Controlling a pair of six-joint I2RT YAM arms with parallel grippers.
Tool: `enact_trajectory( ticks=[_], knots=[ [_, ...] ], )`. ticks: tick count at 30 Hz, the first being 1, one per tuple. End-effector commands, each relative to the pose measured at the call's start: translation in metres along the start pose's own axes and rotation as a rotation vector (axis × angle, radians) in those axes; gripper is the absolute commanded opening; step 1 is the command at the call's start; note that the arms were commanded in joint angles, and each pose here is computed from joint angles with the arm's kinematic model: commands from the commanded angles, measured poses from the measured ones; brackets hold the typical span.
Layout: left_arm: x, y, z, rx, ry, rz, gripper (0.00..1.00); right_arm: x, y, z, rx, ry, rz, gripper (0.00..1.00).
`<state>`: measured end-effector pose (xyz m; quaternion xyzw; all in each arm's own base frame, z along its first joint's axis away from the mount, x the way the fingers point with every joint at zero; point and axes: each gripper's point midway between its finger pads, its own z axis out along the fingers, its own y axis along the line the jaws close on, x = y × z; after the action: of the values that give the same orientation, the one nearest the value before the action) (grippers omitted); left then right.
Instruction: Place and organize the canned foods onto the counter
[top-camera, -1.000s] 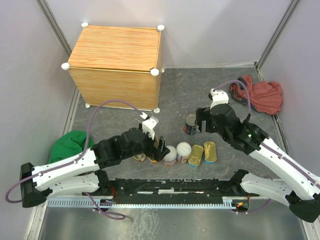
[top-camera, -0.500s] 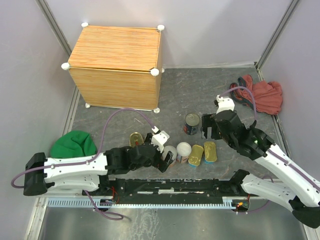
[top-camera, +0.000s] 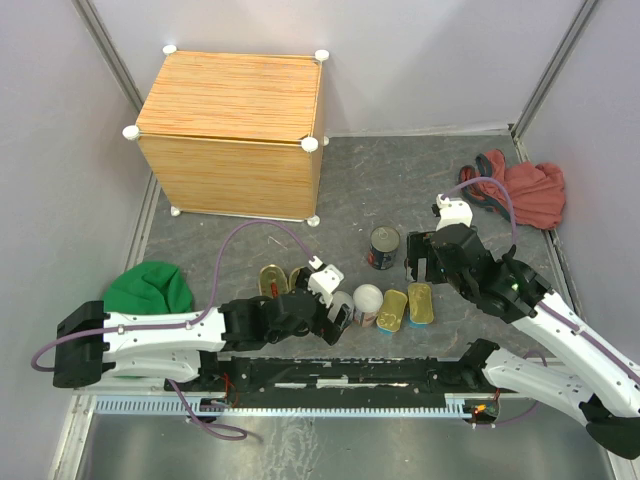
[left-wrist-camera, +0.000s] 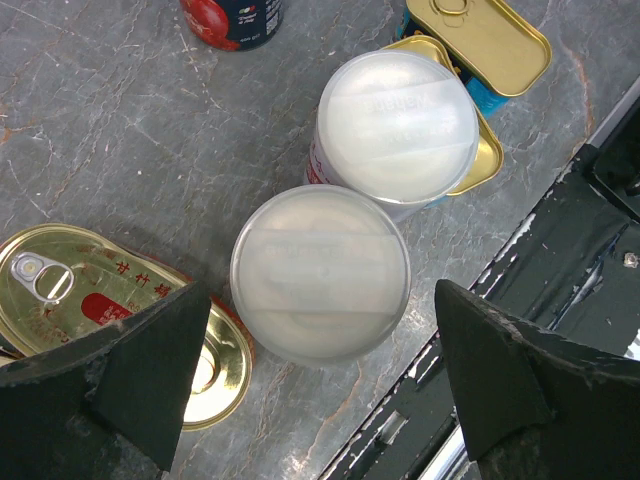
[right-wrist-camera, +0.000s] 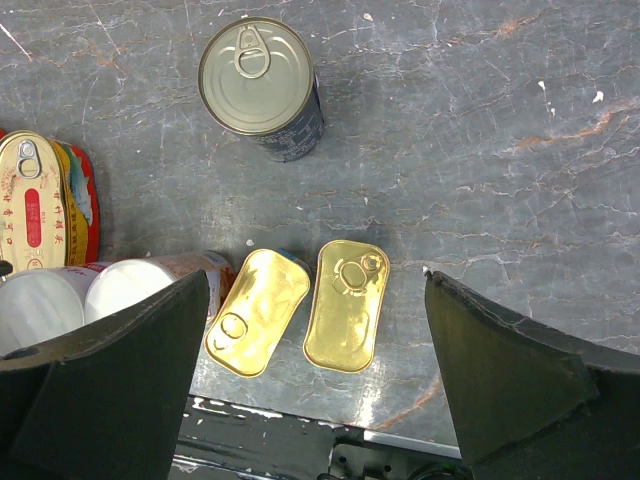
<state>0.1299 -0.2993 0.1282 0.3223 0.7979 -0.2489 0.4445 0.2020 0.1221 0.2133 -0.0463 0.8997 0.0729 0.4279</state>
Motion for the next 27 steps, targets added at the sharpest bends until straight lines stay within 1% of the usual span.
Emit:
enact_trajectory(
  ticks=[1,19,23,26,27],
  knots=[
    [-0.015,-0.001,0.008,-0.01,-0.073,0.038,1.0,-0.003,0.001,-0.003,-0.009,-0.022,0.024,0.96],
    [-0.004,0.003,0.023,-0.041,-0.094,0.031,0.99,-0.006,0.002,-0.009,-0.019,-0.02,0.033,0.95],
    [-0.002,0.006,0.025,-0.054,-0.098,0.032,0.98,-0.005,0.002,-0.008,-0.02,-0.017,0.037,0.95],
    [-0.001,0.009,0.026,-0.067,-0.11,0.021,0.95,-0.004,0.004,-0.007,-0.022,-0.012,0.04,0.95],
    [-0.002,0.009,0.025,-0.069,-0.118,0.015,0.92,-0.003,0.004,-0.007,-0.022,-0.009,0.039,0.94]
  ],
)
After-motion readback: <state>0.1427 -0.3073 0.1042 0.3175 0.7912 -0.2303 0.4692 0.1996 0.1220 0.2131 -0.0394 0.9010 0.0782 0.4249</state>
